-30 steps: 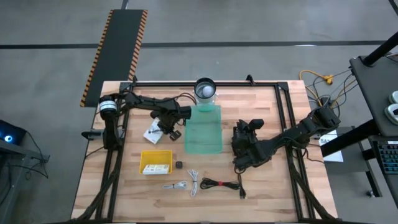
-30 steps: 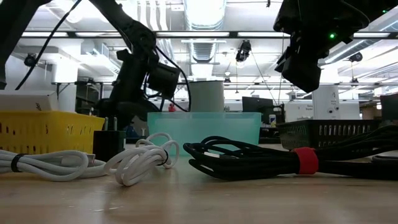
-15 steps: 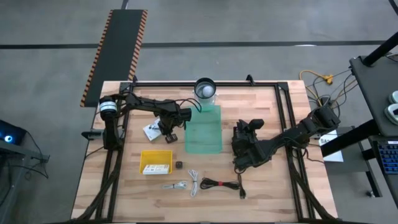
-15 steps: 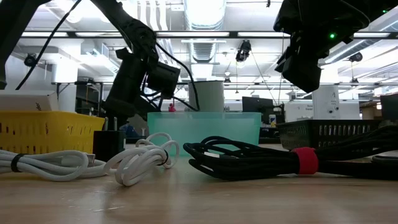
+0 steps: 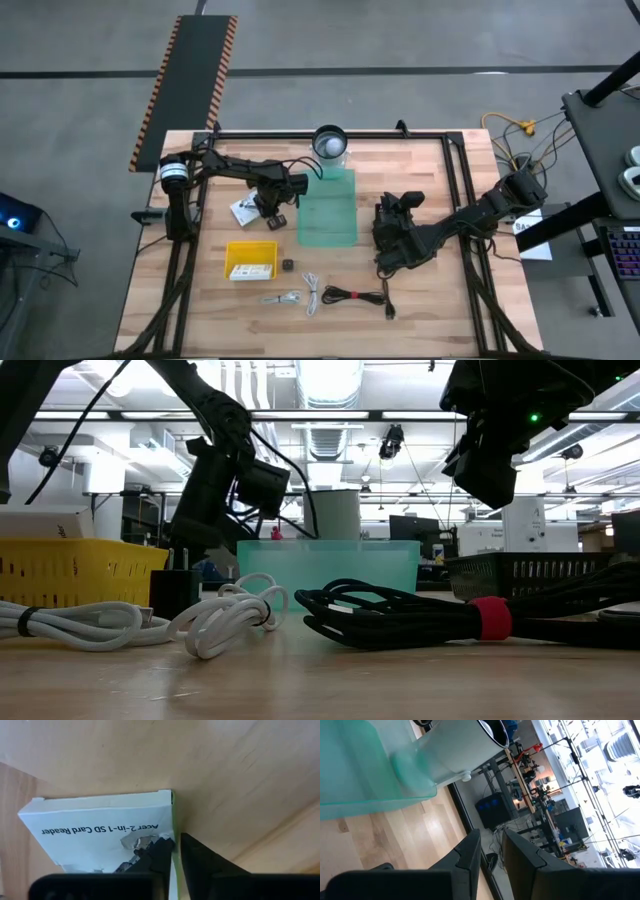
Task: Pick and place items into bin
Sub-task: Put the card reader box into the yellow bin
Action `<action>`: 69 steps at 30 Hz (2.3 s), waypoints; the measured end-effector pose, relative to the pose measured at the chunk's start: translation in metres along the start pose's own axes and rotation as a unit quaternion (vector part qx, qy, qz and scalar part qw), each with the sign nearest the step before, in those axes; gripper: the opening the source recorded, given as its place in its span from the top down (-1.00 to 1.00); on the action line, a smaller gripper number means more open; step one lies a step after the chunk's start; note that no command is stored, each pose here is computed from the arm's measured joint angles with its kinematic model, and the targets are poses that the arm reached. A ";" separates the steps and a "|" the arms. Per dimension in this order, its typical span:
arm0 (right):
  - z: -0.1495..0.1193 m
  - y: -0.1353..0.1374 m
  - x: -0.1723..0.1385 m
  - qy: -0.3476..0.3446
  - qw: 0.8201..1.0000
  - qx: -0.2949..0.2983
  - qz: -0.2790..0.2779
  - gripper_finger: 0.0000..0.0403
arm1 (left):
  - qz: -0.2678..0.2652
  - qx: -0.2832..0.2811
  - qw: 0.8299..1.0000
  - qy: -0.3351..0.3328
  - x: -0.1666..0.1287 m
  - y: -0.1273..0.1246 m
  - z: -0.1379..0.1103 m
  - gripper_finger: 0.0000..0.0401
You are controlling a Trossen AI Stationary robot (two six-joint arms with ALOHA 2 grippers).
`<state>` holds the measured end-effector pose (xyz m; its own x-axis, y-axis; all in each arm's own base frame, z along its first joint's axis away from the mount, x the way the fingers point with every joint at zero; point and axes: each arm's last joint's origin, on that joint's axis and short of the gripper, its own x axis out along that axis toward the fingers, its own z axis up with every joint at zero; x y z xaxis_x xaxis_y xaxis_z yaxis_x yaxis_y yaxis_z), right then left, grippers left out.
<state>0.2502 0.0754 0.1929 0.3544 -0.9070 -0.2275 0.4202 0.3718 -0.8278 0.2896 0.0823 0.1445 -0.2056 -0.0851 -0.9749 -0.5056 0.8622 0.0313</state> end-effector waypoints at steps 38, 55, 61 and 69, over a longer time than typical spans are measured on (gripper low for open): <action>-0.002 0.001 0.000 0.002 1.000 -0.002 0.001 0.66 | 0.034 -0.111 0.992 -0.043 -0.025 0.069 -0.054 0.19; -0.004 0.002 0.001 0.003 1.000 -0.006 0.001 0.66 | 0.008 -0.090 0.992 -0.094 -0.011 0.073 -0.045 0.19; -0.004 0.002 0.001 0.003 1.000 -0.006 0.000 0.66 | 0.023 -0.077 0.994 -0.076 -0.002 0.074 -0.047 0.19; -0.004 0.002 0.001 0.003 1.000 -0.006 0.000 0.66 | 0.006 -0.065 0.996 -0.063 0.014 0.073 -0.045 0.26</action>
<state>0.2478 0.0742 0.1893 0.3499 -0.9080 -0.2304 0.4106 0.3697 -0.8335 0.2120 0.1212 0.1428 -0.1103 -0.0046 -0.9939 -0.6095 0.7902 0.0639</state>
